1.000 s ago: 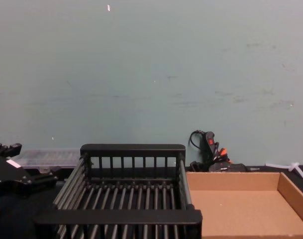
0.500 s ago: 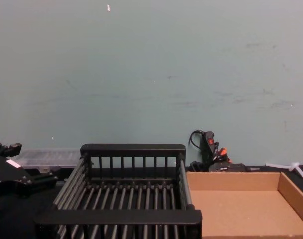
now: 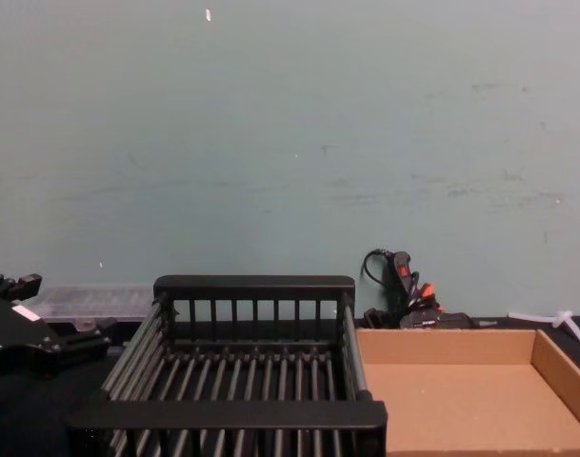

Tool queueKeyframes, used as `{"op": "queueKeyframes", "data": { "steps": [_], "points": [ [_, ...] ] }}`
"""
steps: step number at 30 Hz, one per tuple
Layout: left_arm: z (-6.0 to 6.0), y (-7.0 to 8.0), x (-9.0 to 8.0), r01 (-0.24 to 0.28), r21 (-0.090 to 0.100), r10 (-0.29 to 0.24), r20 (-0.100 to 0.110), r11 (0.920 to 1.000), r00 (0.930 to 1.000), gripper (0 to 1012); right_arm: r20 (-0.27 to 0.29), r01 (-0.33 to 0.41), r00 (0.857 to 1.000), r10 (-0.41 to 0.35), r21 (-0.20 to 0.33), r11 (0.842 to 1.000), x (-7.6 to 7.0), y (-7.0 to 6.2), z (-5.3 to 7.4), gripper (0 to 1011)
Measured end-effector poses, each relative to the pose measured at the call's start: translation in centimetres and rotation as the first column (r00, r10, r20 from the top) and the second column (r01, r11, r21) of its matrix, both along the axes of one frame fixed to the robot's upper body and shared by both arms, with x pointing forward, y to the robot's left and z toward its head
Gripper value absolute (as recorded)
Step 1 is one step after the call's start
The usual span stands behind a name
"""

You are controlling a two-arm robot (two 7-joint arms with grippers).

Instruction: Pick up the white tape and place it into the black box , Pick up the silver tape and place it into the brown box.

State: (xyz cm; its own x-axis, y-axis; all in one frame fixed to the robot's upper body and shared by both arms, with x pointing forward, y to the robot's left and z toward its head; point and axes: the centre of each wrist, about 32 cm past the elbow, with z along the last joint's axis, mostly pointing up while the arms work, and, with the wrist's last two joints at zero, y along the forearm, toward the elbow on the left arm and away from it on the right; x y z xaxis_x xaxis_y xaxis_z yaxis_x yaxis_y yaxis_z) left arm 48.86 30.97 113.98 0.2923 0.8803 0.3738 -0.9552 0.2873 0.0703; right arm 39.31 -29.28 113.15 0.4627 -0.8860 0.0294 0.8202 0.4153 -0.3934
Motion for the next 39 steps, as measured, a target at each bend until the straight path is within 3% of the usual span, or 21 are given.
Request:
{"op": "queueKeyframes", "data": {
  "steps": [20,27,39],
  "points": [
    [0.0,0.0,0.0,0.0,0.0,0.0,0.0,1.0,1.0,1001,-0.005,0.002,1.0,-0.002,-0.005,1.0,0.07,0.04,-0.03,968],
    [0.0,0.0,0.0,0.0,0.0,0.0,0.0,1.0,1.0,1001,-0.004,0.002,1.0,-0.002,-0.004,1.0,0.06,0.05,-0.02,811],
    [0.0,0.0,0.0,0.0,0.0,0.0,0.0,1.0,1.0,1002,-0.003,0.002,1.0,-0.002,-0.003,1.0,0.06,0.06,0.0,403]
  ]
}}
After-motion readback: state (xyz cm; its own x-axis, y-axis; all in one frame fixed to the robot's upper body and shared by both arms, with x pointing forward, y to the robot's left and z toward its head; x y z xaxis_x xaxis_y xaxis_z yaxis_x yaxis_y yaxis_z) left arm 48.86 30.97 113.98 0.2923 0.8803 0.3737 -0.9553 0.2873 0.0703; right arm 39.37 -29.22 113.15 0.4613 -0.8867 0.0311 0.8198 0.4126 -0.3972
